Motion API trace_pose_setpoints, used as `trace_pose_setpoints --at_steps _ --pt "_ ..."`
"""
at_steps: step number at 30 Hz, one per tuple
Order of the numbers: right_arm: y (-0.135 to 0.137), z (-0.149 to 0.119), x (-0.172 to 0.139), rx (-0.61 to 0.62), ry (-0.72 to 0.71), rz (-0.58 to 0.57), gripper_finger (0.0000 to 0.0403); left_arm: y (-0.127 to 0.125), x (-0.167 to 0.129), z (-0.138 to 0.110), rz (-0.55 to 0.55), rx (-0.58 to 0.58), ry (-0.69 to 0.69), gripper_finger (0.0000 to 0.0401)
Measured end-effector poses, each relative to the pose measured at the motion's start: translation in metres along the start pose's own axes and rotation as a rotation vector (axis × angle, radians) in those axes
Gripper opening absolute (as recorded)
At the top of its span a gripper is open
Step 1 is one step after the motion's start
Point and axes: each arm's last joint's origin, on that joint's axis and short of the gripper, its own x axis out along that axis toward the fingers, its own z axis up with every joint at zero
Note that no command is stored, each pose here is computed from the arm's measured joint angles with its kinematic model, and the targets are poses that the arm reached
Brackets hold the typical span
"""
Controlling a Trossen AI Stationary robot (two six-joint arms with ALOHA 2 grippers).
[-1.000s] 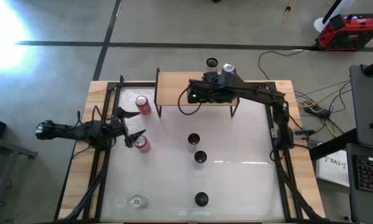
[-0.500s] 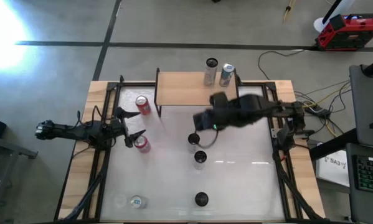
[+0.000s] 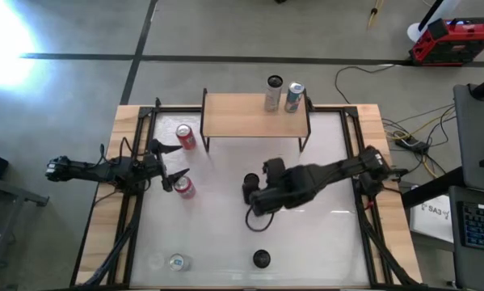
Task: Place canned beverage on shelf
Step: Put the bottom white pink soda can on the shelf
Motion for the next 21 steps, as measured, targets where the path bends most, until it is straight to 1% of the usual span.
trace_pose_setpoints --at_steps 2,4,10,12,17,21 --pt "0.003 -0.010 -0.002 0.012 0.023 0.028 0.0354 0.000 0.000 0.000 0.000 0.000 0.000 0.0400" --pt "0.003 -0.017 -0.003 0.005 0.030 0.027 0.0354 0.000 0.000 0.000 0.000 0.000 0.001 0.0400" --pt "0.006 -0.048 -0.007 -0.047 0.051 0.062 0.0354 0.000 0.000 0.000 0.000 0.003 0.005 0.0400" --pt "0.006 -0.056 -0.006 -0.068 0.054 0.056 0.0354 0.000 0.000 0.000 -0.001 0.003 0.005 0.0400" --pt "0.008 -0.064 0.005 -0.091 0.054 0.017 0.0354 0.000 0.000 -0.001 0.000 0.003 0.006 0.0400" --pt "0.011 -0.070 0.012 -0.122 0.099 -0.002 0.0354 0.000 0.000 -0.001 0.000 0.003 0.006 0.0400"
